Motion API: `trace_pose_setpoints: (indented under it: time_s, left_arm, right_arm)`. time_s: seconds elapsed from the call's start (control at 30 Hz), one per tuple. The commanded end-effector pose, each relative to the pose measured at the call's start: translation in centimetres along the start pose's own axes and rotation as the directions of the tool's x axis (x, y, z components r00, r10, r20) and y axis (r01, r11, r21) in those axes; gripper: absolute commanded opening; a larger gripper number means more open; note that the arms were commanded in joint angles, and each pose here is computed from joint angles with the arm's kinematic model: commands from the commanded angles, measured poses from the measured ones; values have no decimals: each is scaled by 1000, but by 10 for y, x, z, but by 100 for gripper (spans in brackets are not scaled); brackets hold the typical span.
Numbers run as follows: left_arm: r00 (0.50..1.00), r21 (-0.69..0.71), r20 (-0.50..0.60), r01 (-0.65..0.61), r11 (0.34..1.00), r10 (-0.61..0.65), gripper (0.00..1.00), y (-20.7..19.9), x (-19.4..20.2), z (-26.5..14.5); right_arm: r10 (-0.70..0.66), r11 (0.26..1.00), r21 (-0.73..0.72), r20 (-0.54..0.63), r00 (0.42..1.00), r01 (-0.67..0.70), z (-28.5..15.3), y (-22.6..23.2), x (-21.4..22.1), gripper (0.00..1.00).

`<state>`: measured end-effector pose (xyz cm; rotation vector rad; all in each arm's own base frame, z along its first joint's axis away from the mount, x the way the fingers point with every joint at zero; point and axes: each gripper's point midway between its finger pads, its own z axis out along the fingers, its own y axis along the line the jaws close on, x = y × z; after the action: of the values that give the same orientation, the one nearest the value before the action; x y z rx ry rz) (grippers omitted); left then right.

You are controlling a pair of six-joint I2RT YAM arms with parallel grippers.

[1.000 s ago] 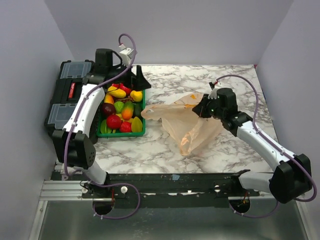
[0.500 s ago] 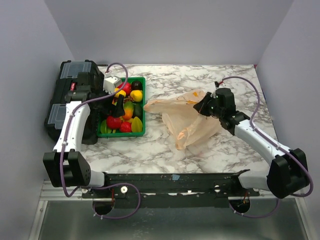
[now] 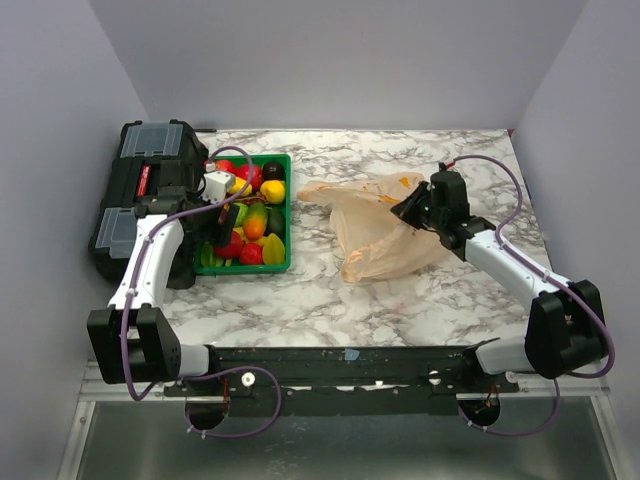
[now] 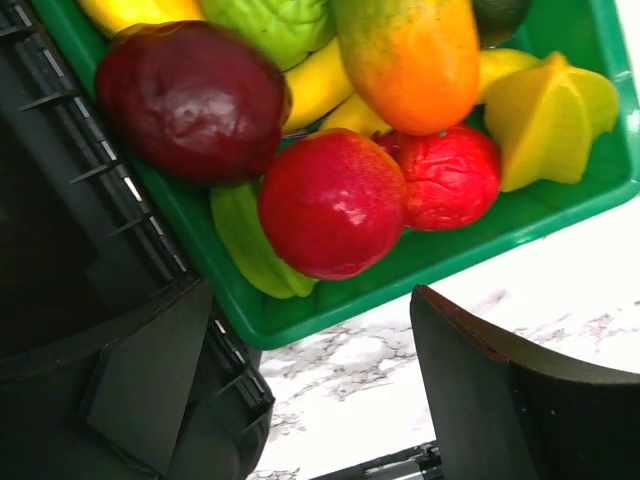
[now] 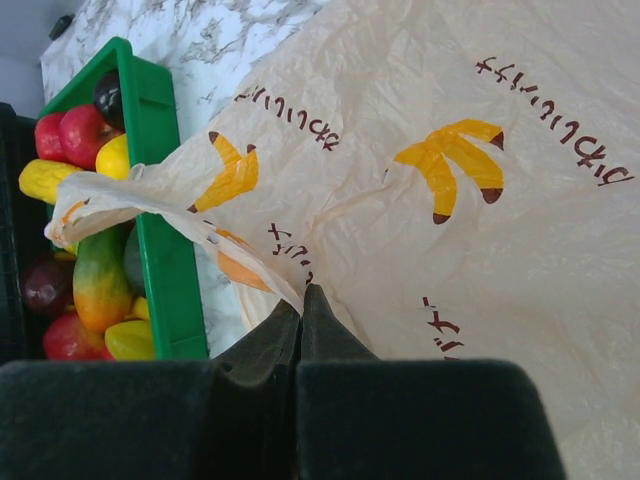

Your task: Place the fake fruits into the plastic bag and tie a complex knot

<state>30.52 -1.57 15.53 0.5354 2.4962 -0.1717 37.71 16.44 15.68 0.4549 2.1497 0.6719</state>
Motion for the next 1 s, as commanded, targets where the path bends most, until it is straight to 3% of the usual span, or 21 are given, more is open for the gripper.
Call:
trace_pose_setpoints:
  time_s: [0.0, 0.37, 0.57, 0.73, 0.83, 0.97]
  left_arm:
    - [999, -106, -18, 31, 994, -33, 84, 22, -2, 7]
    - [999, -62, -46, -26, 998, 24, 83, -4, -2, 37]
    - [993, -101, -111, 16, 995, -27, 86, -3, 9, 50]
    - [987, -93, -150, 45, 995, -58, 80, -13, 22, 60]
    - [986, -79, -150, 68, 995, -79, 74, -17, 25, 63]
    - [991, -59, -107, 72, 996, -78, 51, -21, 12, 51]
  right_arm:
    - [45, 998, 39, 52, 998, -47, 2, -4, -11, 1]
    - [18, 999, 49, 63, 998, -21, -2, -6, -14, 1]
    - [11, 999, 36, 49, 999, -13, -1, -7, -9, 1]
    - [6, 1000, 27, 38, 999, -7, 1, -7, -4, 1]
    - [9, 1000, 16, 18, 1000, -9, 2, -6, 0, 1]
    - [26, 1000, 1, -1, 1000, -26, 3, -1, 1, 1]
